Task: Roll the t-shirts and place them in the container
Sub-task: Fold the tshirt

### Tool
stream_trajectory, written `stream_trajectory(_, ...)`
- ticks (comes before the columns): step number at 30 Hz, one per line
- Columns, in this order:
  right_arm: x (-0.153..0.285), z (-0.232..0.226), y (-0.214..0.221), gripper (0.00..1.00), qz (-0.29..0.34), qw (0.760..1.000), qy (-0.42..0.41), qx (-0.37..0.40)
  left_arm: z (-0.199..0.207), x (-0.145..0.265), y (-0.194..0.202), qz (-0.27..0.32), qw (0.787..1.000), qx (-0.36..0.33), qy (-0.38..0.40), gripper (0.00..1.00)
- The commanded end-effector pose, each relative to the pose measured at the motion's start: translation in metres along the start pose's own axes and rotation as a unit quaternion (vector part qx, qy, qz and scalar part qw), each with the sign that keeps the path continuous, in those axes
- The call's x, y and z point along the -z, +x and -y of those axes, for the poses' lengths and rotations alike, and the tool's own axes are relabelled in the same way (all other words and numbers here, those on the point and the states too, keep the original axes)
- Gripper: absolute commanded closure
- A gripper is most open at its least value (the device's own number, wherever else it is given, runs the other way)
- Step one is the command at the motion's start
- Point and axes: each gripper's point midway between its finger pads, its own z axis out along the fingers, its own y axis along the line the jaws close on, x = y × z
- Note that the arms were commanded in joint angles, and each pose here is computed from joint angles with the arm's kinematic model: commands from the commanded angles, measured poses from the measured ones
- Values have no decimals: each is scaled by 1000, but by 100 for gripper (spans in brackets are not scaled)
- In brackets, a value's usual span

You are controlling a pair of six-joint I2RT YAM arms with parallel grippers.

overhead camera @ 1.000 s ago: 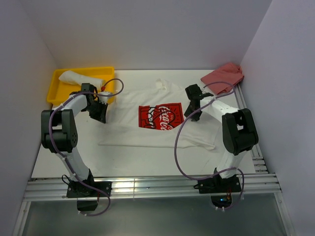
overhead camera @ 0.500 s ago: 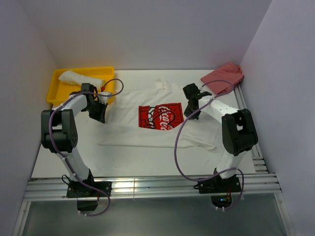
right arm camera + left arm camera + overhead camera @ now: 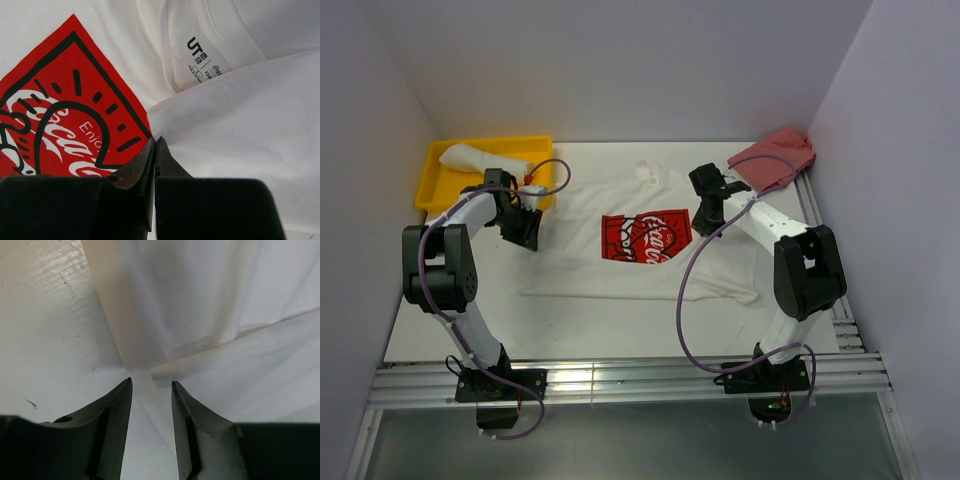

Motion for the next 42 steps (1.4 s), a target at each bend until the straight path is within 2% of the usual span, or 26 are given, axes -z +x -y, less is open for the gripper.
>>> stream_trajectory(1,8,-10,-12,100,22,1000,-9,-6,14,2,-6,12,1000,-17,10,57)
stream_trajectory(4,4,-11,-10,100,19,1000,-8,-5,15,-2,-6,8,1000,-14,11,58)
stream_trajectory(10,3,-12,-7,100,17,1000,-9,-3,19,-4,-6,8,1000,-13,17,70)
stream_trajectory(17,10,-10,-12,100,27,1000,-6,-2,17,5,-10,19,1000,-15,2,99)
stream_trajectory(27,21,-15,-19,100,40,999,-11,0,9,39,-20,64,996,-18,-53,100)
stream_trajectory(42,19,-42,-25,100,51,998,-5,44,-5,23,-11,46,997,2,-63,100)
